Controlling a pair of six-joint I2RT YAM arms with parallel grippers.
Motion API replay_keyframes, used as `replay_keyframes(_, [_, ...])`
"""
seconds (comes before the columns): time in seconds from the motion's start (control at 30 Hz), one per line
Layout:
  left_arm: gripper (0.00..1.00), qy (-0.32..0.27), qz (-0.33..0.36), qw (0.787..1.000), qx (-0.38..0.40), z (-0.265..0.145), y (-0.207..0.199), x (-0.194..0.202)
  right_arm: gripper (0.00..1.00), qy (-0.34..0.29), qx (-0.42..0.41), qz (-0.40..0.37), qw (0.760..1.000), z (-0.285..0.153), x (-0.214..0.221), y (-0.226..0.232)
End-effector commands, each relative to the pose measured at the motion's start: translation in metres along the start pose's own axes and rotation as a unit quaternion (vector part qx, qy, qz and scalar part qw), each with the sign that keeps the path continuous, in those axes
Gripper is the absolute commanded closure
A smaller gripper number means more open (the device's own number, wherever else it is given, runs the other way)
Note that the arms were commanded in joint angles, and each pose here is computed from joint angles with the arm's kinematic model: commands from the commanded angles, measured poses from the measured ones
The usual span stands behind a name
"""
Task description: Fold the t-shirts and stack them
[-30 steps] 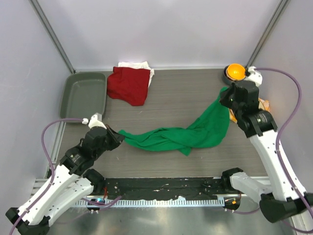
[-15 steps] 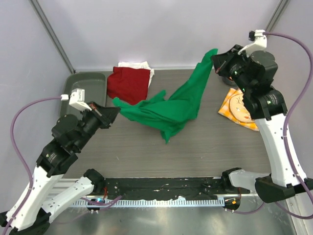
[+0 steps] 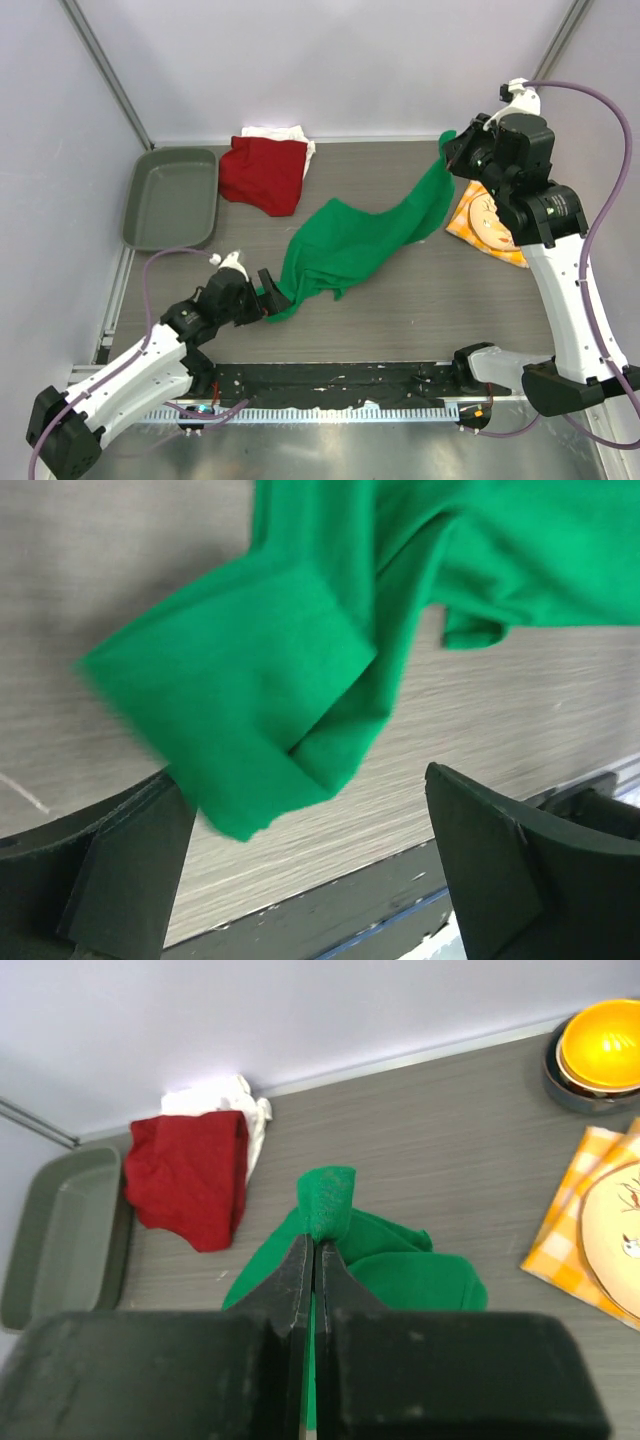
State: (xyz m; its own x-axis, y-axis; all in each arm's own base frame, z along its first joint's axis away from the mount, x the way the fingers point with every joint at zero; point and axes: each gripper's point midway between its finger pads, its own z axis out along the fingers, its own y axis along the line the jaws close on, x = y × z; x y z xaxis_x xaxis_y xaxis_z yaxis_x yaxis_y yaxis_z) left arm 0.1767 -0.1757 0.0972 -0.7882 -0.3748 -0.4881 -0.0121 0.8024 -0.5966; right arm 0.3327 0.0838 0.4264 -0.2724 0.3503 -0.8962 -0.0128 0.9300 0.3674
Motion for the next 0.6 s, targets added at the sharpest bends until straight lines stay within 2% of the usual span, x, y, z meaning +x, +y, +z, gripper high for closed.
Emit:
replay_keyframes(0.0, [0.00,-0.033,-0.031,0.996,0.072,-0.005,-0.037,-0.017,0.99,-0.021,0.019,-0.017,0.999,-0.004,-0.010,-0.007])
replay_keyframes(0.1, [0.00,-0.054,-0.018,0.993,0.104,-0.021,-0.063,-0.036,0.99,-0.019,0.022,-0.020,0.999,-0.004,-0.011,-0.008])
replay_keyframes(0.23, [0.00,-0.106,0.023,0.989,0.096,-0.038,-0.089,-0.078,0.99,-0.019,0.026,-0.024,0.999,-0.003,-0.011,-0.009])
replay_keyframes(0.3, [0.03,-0.102,0.044,0.992,0.055,-0.023,-0.090,-0.089,0.99,-0.012,0.033,-0.026,0.999,0.001,-0.007,-0.012])
replay_keyframes(0.43, [0.07,-0.102,0.091,0.990,0.026,-0.008,-0.125,-0.127,0.99,0.010,0.042,-0.029,0.999,0.013,0.011,-0.018])
replay_keyframes(0.47, [0.08,-0.086,0.098,0.991,0.007,0.009,-0.125,-0.128,0.99,0.017,0.049,-0.031,0.998,0.015,0.018,-0.022])
replay_keyframes(0.53, [0.09,-0.099,0.101,0.990,-0.005,0.012,-0.136,-0.145,0.99,0.027,0.056,-0.034,0.997,0.019,0.028,-0.027])
replay_keyframes(0.57, [0.09,-0.091,0.104,0.990,-0.016,0.027,-0.136,-0.145,0.99,0.029,0.060,-0.034,0.997,0.019,0.030,-0.029])
